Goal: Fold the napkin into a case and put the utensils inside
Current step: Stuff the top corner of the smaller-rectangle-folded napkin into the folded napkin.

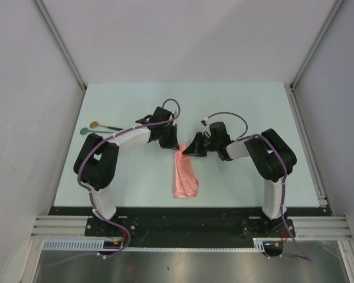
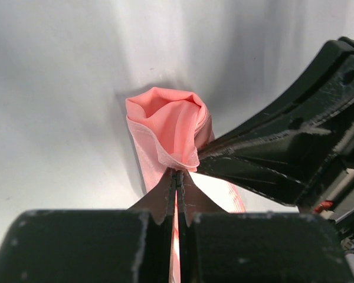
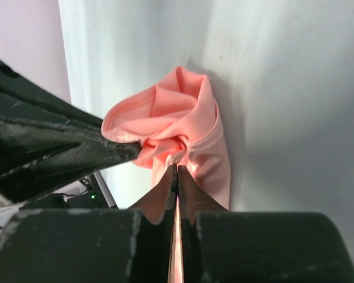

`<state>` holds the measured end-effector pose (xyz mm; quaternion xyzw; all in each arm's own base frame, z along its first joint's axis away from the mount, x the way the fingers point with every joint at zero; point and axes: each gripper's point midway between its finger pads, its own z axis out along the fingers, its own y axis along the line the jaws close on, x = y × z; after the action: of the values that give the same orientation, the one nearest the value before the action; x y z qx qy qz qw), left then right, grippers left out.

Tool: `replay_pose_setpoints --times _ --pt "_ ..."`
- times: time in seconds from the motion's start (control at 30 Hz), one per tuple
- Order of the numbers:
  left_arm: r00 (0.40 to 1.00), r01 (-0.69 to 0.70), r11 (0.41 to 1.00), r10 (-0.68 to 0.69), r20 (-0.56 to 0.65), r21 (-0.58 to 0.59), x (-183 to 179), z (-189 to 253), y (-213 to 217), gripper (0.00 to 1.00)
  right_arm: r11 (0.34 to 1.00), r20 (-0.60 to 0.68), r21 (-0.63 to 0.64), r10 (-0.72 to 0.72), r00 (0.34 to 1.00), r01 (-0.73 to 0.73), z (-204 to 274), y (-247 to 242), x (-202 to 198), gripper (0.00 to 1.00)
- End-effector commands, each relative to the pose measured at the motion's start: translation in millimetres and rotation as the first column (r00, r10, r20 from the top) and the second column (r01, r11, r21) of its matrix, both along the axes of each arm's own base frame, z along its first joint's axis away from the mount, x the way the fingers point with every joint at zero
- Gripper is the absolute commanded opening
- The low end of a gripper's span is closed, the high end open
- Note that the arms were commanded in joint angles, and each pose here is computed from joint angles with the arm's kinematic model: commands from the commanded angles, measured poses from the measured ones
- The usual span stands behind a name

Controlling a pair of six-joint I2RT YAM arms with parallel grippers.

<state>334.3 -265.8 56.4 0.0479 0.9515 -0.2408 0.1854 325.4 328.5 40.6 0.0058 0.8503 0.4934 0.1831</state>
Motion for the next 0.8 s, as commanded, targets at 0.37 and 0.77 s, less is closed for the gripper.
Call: replay_pose_setpoints --times 0.37,0.77 --pt "1.000 0.017 0.998 -0.017 0.014 -0.066 -1.4 17.9 -9.4 0.00 0.999 0.045 0.032 0.030 0.999 -0.032 5.5 37.6 15.4 0.00" --pt "0.999 -0.031 0.999 0.031 -0.037 -0.019 -7.4 -0.6 -3.9 0.00 0.911 0.029 0.315 -0.289 0.957 0.266 25.2 35.7 32.2 0.00"
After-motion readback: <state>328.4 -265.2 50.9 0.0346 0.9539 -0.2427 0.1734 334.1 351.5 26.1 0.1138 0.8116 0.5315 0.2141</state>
